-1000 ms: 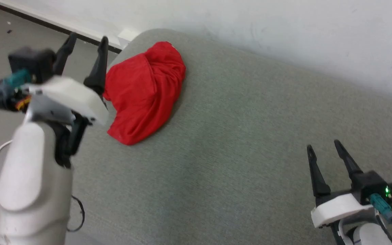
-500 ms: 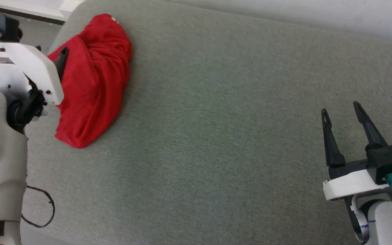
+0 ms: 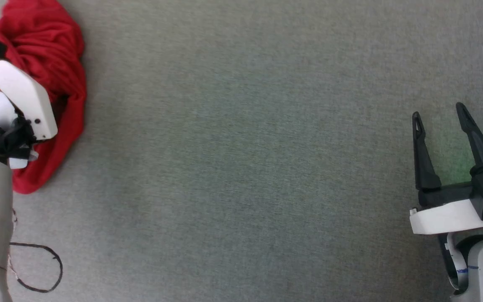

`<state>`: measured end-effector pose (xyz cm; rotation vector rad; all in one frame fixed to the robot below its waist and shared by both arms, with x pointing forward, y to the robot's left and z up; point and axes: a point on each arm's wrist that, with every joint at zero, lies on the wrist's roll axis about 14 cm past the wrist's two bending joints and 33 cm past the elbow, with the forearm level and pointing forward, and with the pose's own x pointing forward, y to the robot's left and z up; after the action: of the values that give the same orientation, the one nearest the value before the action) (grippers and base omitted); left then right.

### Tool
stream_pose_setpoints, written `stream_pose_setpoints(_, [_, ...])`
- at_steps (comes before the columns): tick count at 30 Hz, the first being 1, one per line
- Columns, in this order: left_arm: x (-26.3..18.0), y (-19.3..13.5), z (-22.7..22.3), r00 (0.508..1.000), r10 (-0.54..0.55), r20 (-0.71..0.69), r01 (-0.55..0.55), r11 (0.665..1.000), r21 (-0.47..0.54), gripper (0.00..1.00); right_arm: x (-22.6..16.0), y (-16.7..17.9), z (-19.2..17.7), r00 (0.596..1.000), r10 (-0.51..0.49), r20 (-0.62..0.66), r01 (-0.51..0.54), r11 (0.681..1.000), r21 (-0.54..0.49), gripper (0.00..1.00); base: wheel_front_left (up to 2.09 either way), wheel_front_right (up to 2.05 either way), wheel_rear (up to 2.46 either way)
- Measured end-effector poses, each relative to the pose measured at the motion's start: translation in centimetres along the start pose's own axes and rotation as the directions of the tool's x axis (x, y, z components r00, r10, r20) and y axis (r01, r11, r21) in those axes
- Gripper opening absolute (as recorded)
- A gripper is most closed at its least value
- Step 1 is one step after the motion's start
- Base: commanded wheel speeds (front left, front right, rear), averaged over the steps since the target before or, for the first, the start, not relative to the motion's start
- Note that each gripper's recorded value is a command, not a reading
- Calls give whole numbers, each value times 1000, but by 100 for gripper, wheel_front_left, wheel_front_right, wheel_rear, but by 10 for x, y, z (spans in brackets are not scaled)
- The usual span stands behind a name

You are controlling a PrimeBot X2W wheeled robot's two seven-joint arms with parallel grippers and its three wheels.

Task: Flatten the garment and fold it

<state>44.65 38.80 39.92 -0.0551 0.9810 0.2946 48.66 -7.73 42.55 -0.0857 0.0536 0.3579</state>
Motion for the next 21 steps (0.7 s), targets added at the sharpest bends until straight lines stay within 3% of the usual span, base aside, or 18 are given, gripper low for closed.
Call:
stream_pose_setpoints(1, [6,-2,-4,1000,-1,-18,1,1000,4,100,-1,-2,-4,1000,-5,-11,5,1000,0,100,0,0,0])
stream_pose_setpoints(2, [10,-3,-5,1000,0,-28,0,1000,8,42,-1,-4,-8,1000,-10,-20,10,1000,0,100,0,0,0])
stream_pose_setpoints(3, [14,-3,-5,1000,4,-31,-4,1000,10,0,-1,-6,-12,999,-14,-30,14,1000,1,100,0,0,0])
stream_pose_setpoints(13, [18,3,9,1000,23,20,-23,1000,7,0,-8,-15,-17,998,-40,-43,40,999,-2,100,0,0,0])
stream_pose_setpoints(21, [-33,8,55,978,8,209,-18,999,48,0,-21,-11,8,999,-44,12,43,999,23,100,0,0,0])
